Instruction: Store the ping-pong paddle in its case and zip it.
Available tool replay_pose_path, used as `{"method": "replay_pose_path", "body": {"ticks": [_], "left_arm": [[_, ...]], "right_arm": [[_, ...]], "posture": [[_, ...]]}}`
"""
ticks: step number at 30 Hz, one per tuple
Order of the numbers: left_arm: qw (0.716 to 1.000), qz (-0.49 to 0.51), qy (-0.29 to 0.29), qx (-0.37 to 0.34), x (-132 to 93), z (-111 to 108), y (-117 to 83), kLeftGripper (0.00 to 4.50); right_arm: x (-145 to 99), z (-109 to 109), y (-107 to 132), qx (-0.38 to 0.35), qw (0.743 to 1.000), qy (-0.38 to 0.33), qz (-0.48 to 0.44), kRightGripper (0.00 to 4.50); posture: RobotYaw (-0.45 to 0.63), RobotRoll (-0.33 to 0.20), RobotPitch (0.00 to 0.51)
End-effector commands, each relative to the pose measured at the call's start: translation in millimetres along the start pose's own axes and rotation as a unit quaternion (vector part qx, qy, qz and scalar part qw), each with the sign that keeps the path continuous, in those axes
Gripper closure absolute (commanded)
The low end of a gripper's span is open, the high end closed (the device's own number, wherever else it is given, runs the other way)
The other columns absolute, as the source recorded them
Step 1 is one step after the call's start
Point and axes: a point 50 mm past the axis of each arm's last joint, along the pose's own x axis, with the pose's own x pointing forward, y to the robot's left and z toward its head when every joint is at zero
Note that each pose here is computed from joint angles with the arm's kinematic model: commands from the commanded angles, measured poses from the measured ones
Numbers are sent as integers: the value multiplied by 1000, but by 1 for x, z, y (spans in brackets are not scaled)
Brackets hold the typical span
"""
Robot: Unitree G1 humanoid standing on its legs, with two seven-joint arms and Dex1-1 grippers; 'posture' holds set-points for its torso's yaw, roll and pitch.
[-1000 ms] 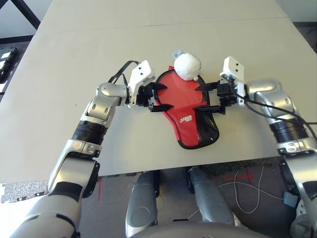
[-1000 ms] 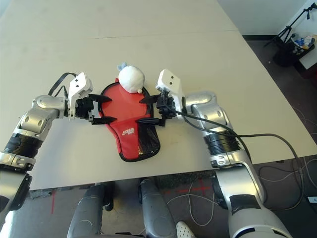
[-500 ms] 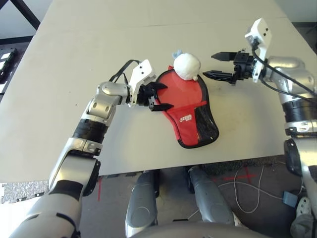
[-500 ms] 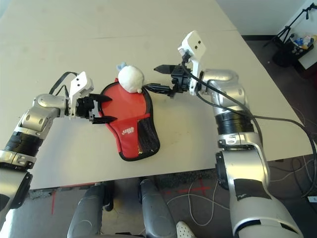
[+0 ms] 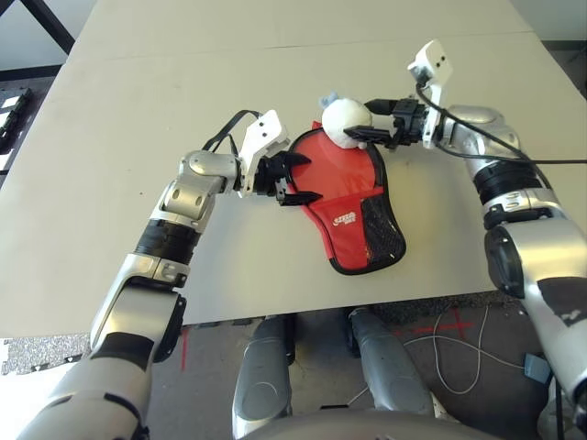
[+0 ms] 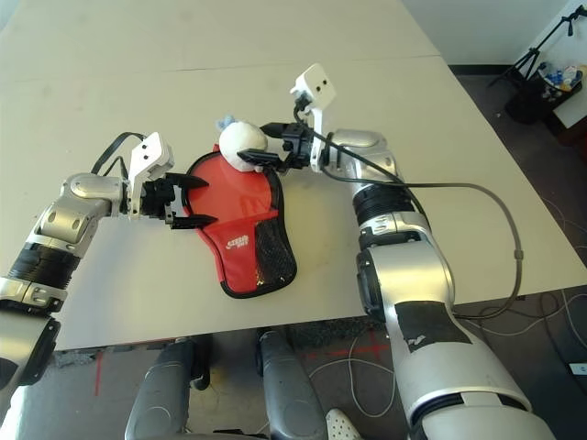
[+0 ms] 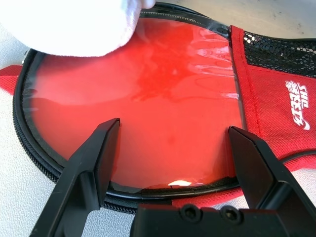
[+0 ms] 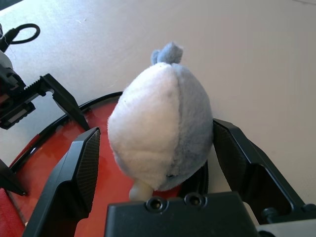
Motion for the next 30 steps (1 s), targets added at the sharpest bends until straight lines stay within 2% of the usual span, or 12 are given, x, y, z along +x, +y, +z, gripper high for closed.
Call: {"method": "replay_pose_path", "body": {"ticks": [1, 9, 12, 18, 23, 25, 30], "left_arm": [[999, -13, 33, -20, 3, -16, -7, 27], [999, -16, 32, -18, 5, -15, -7, 27], [999, -16, 31, -17, 5, -14, -7, 0], [999, -18, 31, -16, 7, -14, -7, 0], [999, -22, 33, -16, 8, -13, -7, 0], [999, -24, 36, -15, 8, -14, -7, 0], [999, -28, 36, -14, 10, -13, -8, 0]], "right_arm": [[7, -1, 1, -15, 1000, 17, -5, 0], [17, -6, 3, -20, 999, 28, -32, 0], [18, -6, 1, -17, 998, 18, -53, 620], [15, -5, -3, -19, 996, 7, -87, 2461], [8, -4, -10, -20, 992, 1, -125, 3698], [3, -4, -14, -22, 990, 3, -142, 3939], [-14, -9, -24, -27, 984, 20, -174, 3950]], "posture": [[-35, 0, 254], [-35, 0, 249], [-36, 0, 249], [-40, 0, 248], [-47, 0, 245], [-48, 0, 245], [-53, 0, 245]]}}
